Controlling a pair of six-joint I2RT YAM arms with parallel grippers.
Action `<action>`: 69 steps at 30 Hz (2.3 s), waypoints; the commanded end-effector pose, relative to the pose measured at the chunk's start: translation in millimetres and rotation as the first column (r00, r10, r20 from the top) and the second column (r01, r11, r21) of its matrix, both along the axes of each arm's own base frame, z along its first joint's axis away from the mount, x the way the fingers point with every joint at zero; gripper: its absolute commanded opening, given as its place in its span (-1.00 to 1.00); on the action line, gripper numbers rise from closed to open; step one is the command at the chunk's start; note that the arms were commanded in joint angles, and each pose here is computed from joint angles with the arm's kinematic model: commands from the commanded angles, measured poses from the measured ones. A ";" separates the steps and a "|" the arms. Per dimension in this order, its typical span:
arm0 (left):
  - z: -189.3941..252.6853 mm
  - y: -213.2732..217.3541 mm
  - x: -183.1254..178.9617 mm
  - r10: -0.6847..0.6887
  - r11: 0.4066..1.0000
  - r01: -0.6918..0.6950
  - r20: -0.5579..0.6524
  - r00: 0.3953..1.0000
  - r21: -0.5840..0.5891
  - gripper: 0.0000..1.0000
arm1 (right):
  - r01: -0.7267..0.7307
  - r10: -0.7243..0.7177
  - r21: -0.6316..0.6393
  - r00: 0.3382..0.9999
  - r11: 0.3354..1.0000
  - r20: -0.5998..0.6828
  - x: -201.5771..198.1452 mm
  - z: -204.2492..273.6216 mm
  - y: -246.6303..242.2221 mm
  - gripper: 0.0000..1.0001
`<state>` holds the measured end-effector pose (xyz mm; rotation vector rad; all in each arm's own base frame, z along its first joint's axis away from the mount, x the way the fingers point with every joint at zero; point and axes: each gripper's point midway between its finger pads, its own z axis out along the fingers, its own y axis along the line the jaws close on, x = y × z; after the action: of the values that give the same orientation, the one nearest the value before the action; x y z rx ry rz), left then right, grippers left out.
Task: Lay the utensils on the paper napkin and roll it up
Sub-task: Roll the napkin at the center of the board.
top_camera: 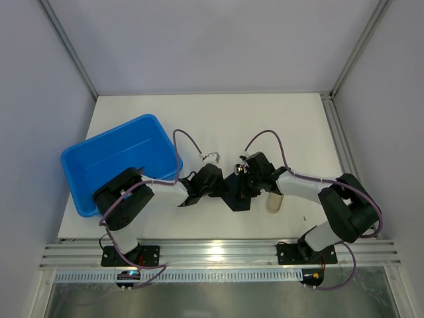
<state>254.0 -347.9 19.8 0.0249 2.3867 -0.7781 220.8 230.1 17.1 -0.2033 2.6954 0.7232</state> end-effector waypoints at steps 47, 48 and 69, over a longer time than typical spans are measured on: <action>-16.2 15.5 -15.3 0.005 0.995 -0.002 -0.030 1.000 0.097 -1.00 | 0.034 -0.036 0.038 0.998 0.999 0.061 8.3 29.2 -0.2 -0.92; -16.8 15.3 -15.9 0.004 0.995 -0.001 -0.031 1.000 0.099 -1.00 | 0.028 -0.030 0.039 0.997 0.999 0.070 11.9 33.5 1.9 -0.93; -19.0 16.8 -19.3 -0.002 0.994 0.006 -0.034 0.999 0.110 -1.00 | 0.059 -0.053 -0.110 0.997 0.992 0.062 57.7 10.9 3.5 -0.93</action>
<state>248.1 -347.9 19.9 0.0094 2.3859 -0.7607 267.8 242.2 26.8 -0.1784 2.7048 0.6210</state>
